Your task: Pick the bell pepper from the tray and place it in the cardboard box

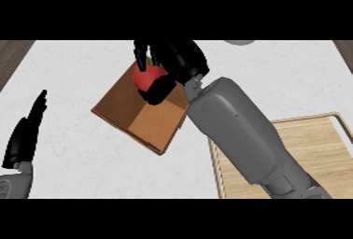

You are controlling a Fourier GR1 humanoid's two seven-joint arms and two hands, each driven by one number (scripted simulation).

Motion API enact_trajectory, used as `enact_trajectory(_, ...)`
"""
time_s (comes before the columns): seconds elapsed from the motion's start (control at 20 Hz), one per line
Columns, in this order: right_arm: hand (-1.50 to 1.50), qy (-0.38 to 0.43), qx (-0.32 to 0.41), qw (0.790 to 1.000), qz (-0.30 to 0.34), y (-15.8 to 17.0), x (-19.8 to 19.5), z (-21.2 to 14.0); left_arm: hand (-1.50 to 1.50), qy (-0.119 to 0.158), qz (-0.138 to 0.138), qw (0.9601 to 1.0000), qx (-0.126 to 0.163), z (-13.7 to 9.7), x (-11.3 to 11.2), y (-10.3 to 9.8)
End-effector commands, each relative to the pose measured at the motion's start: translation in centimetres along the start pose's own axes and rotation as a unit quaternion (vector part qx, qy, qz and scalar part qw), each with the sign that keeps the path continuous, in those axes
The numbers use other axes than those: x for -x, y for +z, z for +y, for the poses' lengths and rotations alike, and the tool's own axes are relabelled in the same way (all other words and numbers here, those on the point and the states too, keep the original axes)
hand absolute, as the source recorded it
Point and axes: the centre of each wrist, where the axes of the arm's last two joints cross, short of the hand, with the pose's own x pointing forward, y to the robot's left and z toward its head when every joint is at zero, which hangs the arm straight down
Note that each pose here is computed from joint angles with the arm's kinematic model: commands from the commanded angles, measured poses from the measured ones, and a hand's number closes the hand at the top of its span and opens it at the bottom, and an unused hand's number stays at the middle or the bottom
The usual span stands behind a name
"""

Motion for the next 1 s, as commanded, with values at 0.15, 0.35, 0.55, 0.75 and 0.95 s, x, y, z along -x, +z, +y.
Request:
enact_trajectory(0.15,1.5,0.021,-0.002,0.999,0.038,-2.6,0.5,4.1,0.0,0.007,-0.016,0.9998,0.012,0.6,-1.9,-1.2)
enact_trajectory(0.35,1.5,0.031,0.01,0.996,0.082,-3.6,1.1,4.6,0.0,0.006,-0.019,0.9996,0.018,-0.9,-1.7,-1.0)
enact_trajectory(0.55,-1.5,-0.029,-0.025,0.989,0.141,-2.7,4.0,6.0,0.0,-0.002,-0.023,0.9994,0.025,-1.1,-1.2,-1.0)
enact_trajectory(0.75,-1.5,-0.037,-0.026,0.991,0.124,-2.6,4.3,6.8,0.0,-0.002,-0.021,0.9994,0.027,-0.9,-1.9,-1.2)
enact_trajectory(0.95,-1.5,-0.067,0.019,0.994,0.086,-3.4,2.8,6.0,0.0,0.005,-0.025,0.9992,0.03,-1.3,-3.1,-1.7)
